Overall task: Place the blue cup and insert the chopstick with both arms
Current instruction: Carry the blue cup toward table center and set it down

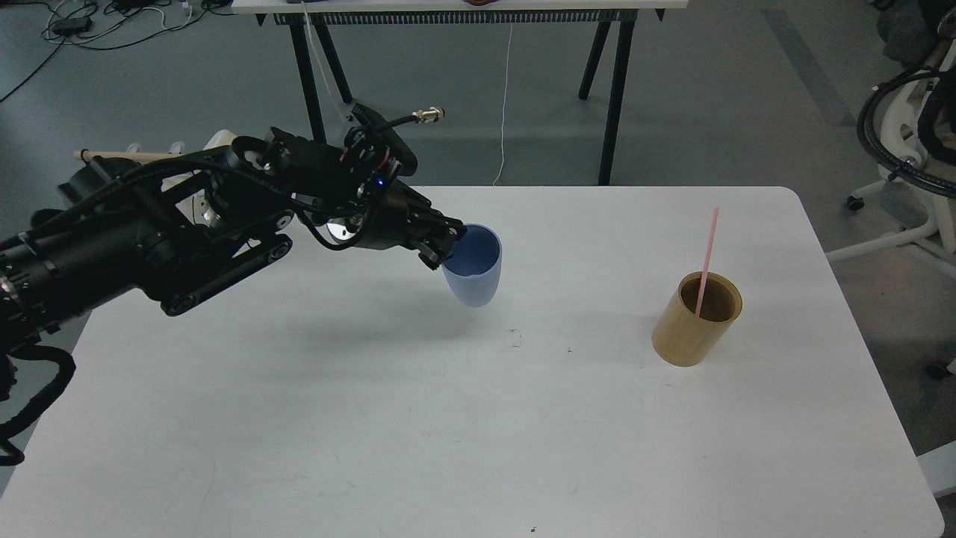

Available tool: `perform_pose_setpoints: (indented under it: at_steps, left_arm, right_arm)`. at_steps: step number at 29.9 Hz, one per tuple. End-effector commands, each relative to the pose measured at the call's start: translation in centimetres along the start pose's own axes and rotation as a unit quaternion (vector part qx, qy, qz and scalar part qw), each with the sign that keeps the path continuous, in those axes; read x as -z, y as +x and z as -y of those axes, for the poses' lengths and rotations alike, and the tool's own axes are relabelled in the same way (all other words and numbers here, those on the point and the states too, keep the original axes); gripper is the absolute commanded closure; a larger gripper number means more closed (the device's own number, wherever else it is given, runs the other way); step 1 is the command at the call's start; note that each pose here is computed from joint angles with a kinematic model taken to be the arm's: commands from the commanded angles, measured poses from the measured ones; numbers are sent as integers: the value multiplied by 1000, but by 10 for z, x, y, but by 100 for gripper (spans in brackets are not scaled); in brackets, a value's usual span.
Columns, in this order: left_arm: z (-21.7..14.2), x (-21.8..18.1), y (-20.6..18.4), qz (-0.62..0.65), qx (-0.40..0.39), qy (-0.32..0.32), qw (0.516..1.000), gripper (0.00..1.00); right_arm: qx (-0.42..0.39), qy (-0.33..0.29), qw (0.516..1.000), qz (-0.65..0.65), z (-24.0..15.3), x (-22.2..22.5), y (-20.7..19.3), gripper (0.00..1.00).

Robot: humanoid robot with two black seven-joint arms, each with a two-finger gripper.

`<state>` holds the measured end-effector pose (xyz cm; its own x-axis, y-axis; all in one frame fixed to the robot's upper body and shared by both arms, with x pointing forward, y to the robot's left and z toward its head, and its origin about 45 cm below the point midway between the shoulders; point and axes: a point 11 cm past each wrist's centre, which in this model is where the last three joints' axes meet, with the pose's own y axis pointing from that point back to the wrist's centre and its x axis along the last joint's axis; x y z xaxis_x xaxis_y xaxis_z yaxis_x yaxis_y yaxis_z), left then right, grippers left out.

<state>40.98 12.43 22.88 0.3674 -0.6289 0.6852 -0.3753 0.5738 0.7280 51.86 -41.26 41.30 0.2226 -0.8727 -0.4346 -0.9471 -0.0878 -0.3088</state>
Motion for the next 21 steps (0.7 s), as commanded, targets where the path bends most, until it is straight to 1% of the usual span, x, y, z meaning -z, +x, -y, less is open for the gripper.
perform_pose_setpoints:
  at_steps: [1, 6, 10, 15, 18, 20, 21]
  left_arm:
    - [31, -35, -5, 24, 22, -20, 999, 99]
    - [47, -48, -24, 22, 41, -17, 999, 98]
    - [55, -57, -22, 35, 42, -18, 998, 97]
    - [58, -51, -35, 22, 53, -10, 998, 95]
    - [56, -49, -35, 19, 52, -10, 998, 88]
    - [53, -47, -34, 15, 47, -12, 999, 80]
    - [52, -46, -33, 14, 46, -13, 999, 73]
  right_arm:
    - [-2, -3, 1000, -1, -2, -2, 3, 1]
    - [-1, -10, 1000, -6, -3, -6, 3, 1]
    - [0, -11, 1000, -6, -3, -7, 2, 1]
    - [-3, -15, 1000, -7, -5, -10, 5, 1]
    - [-6, -18, 1000, -7, -8, -13, 8, 1]
    - [-10, -16, 1000, -10, -10, -9, 12, 1]
    - [-12, -16, 1000, -12, -12, -8, 15, 1]
